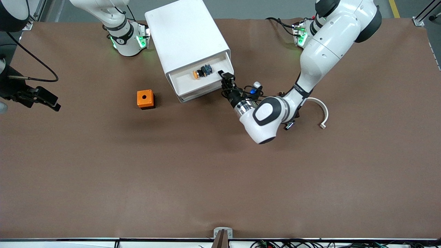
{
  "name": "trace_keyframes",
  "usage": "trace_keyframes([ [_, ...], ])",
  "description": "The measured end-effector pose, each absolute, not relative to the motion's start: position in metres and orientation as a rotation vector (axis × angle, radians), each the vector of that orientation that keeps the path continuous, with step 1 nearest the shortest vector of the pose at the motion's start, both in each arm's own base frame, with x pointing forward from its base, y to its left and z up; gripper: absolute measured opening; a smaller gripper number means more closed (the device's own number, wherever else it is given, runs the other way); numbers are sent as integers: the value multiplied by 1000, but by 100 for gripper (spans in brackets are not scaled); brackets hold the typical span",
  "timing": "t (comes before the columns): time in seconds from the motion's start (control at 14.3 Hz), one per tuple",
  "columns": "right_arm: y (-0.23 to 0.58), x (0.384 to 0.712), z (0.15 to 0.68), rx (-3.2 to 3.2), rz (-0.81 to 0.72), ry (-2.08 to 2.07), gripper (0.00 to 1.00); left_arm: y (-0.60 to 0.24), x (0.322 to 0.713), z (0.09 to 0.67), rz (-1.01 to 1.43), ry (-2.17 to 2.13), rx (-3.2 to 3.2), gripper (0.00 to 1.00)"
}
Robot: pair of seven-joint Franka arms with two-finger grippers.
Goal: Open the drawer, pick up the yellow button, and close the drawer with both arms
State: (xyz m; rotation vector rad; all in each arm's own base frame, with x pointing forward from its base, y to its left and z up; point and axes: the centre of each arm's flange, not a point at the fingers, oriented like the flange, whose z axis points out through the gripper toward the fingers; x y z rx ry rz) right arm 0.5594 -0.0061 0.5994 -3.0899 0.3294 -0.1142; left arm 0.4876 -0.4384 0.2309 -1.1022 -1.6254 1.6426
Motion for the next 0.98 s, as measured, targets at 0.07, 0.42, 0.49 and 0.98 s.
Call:
trace_keyframes([
  [0.07,4,557,602,-3082,-88,396,100,-429,498,232,1652,-1648,-1094,17],
  [0.42,60,548,606,-3023,-3,724,100,-401,527,236,1675,-1720,-1076,21],
  [0.49,76,545,606,-3007,10,795,100,-401,528,236,1675,-1723,-1076,22],
  [0.98,219,509,598,-2878,49,1219,100,-398,544,237,1744,-1788,-1193,82],
])
